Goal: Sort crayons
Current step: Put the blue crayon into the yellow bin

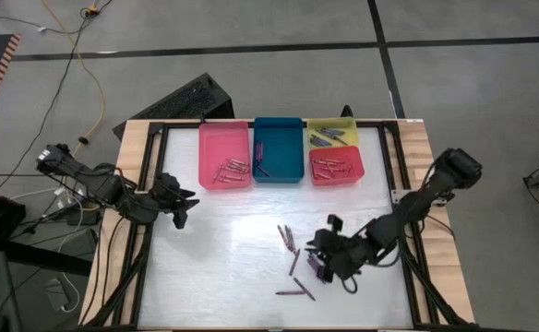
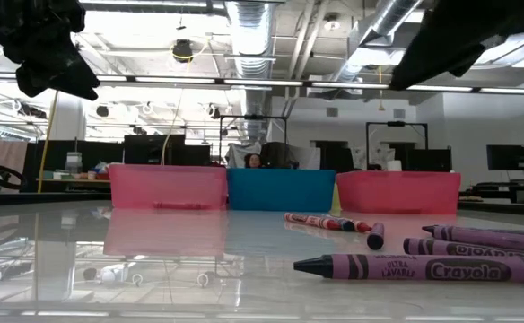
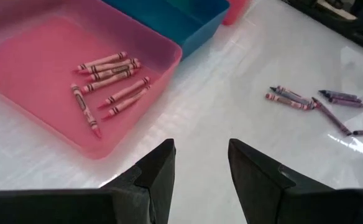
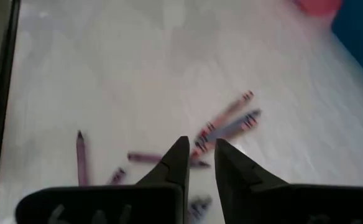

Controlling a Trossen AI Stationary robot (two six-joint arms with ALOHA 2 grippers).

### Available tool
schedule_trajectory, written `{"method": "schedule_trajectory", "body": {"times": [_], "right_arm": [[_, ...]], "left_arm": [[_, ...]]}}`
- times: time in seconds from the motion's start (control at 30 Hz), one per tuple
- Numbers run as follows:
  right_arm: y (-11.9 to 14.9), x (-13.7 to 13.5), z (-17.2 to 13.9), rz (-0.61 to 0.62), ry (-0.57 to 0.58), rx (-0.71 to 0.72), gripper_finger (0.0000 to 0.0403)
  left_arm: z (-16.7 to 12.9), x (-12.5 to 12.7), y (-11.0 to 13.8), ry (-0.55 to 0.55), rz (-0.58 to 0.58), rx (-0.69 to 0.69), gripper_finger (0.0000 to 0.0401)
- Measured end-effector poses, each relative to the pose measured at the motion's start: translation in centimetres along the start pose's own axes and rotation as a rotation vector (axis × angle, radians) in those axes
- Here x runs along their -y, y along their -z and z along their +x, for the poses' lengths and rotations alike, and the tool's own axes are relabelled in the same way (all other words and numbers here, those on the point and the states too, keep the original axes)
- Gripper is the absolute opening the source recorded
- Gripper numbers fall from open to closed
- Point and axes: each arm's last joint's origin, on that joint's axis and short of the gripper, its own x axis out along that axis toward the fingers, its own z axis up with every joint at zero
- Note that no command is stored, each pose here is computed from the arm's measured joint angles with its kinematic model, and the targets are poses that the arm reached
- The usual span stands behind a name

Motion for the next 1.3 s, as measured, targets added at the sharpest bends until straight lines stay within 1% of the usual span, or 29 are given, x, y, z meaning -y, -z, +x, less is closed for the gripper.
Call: {"method": "schedule_trajectory", "body": {"times": [0.1, 0.2, 0.3, 0.4, 0.53, 0.77, 0.9, 0.97, 1.13, 1.3], "right_arm": [[0.5, -1.3, 1.5, 0.019, 0.004, 0.061, 0.0070], [1.1, -2.2, 3.0, 0.032, 0.001, 0.089, 0.0070], [2.0, -2.7, 4.2, 0.029, -0.007, 0.063, 0.0070], [2.8, -2.9, 4.9, 0.061, -0.023, 0.004, 0.0070], [3.4, -2.6, 5.1, 0.117, -0.018, -0.076, 0.0070], [5.0, -1.4, 4.7, 0.151, 0.091, -0.233, 0.0070], [5.6, -0.7, 4.5, 0.182, 0.162, -0.293, 0.0070], [5.7, -0.6, 4.6, 0.192, 0.176, -0.303, 0.0070], [5.7, -0.9, 4.6, 0.205, 0.156, -0.292, 0.0073], [5.7, -0.9, 4.6, 0.212, 0.162, -0.294, 0.0088]], "left_arm": [[0.2, 0.4, -0.1, 0.016, -0.006, 0.014, 0.0139], [0.3, 0.9, -0.5, 0.051, 0.000, 0.048, 0.0139], [0.2, 1.3, -0.9, 0.083, 0.022, 0.083, 0.0139], [0.2, 1.6, -1.2, 0.103, 0.039, 0.113, 0.0139], [0.2, 1.7, -1.3, 0.106, 0.044, 0.121, 0.0139], [0.2, 1.7, -1.3, 0.106, 0.044, 0.122, 0.0139], [0.2, 1.7, -1.3, 0.106, 0.044, 0.121, 0.0139], [0.2, 1.7, -1.3, 0.106, 0.043, 0.121, 0.0139], [0.2, 1.7, -1.3, 0.105, 0.045, 0.121, 0.0139], [0.2, 1.7, -1.3, 0.105, 0.045, 0.121, 0.0139]]}}
